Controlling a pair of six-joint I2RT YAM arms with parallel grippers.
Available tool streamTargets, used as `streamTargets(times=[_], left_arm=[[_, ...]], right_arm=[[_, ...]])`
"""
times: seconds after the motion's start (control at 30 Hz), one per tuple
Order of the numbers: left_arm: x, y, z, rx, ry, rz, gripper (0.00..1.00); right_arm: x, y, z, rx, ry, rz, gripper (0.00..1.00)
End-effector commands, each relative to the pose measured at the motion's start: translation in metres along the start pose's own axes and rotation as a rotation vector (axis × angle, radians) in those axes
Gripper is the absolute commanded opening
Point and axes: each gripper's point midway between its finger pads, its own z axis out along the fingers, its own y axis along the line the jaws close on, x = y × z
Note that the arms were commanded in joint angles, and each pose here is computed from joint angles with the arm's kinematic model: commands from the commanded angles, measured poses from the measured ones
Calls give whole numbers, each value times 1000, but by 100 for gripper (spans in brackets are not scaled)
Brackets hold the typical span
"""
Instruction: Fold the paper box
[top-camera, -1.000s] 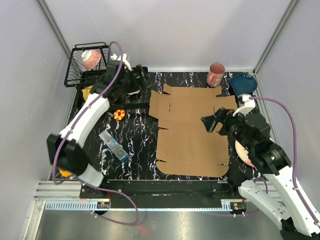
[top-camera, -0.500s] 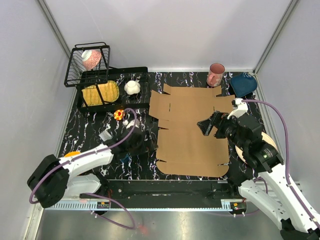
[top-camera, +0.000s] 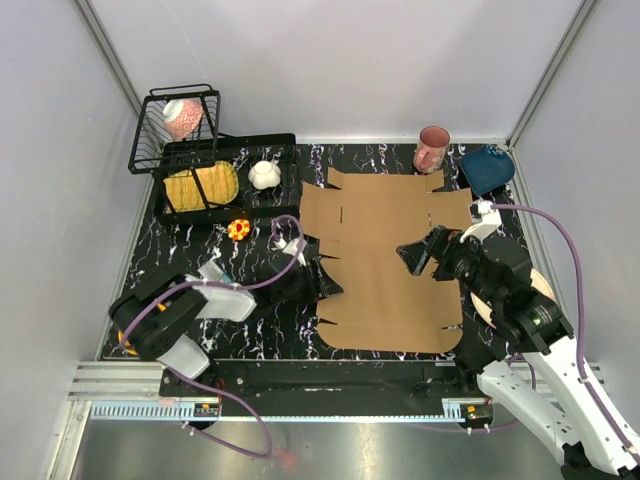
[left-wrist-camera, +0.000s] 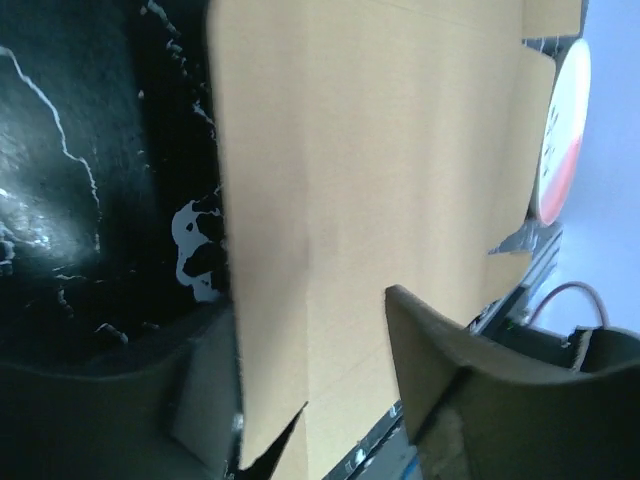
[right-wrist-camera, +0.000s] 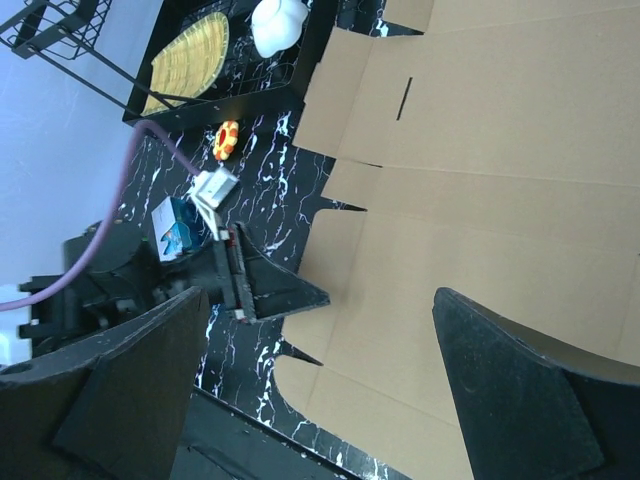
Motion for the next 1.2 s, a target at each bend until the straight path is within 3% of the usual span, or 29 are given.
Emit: streamTargets(times=[0.0,0.07,0.1,0.2,0.27,0.37,0.53,0.6,0.8,1.03,1.07,1.1,1.13,1.17], left_arm=[[30,6,9,67,108,-22,48],[33,5,4,88,111,-35,34],[28,-2,-1,108,91,-25,21],[18,-11,-19,78,79,55,5],[6,-24,-37,44,73,152,0],[-15,-50,-70,22,80,272,0],[-33,-62,-121,-33,170,306,0],[-30,-58,-129,-53,204,312,0],[5,4,-138,-249,335,242,0],[36,15,-146,-253,389,204,0],[35,19,-147,-276,380,207,4],[31,22,-153,-308,348,201,37],[25,16,-157,-306,311,184,60],[23,18,-157,-319,297,187,61]], right_arm=[[-3,6,-8,-26,-13,6,99],[-2,3,-11,-15,-11,5,100],[-3,4,-14,-20,-18,1,99],[-4,3,-18,-15,-24,1,100],[-4,4,-18,-17,-24,-2,100],[-3,5,-18,-24,-21,3,100],[-3,9,-20,-44,-21,13,99],[-2,8,-20,-45,-22,16,100],[6,3,-20,-36,-6,18,100],[12,0,-15,-24,17,13,100],[12,-1,-14,-22,21,13,100],[15,-1,-10,-23,28,14,100],[16,-2,-8,-25,27,19,100],[17,-2,-7,-23,30,19,100]])
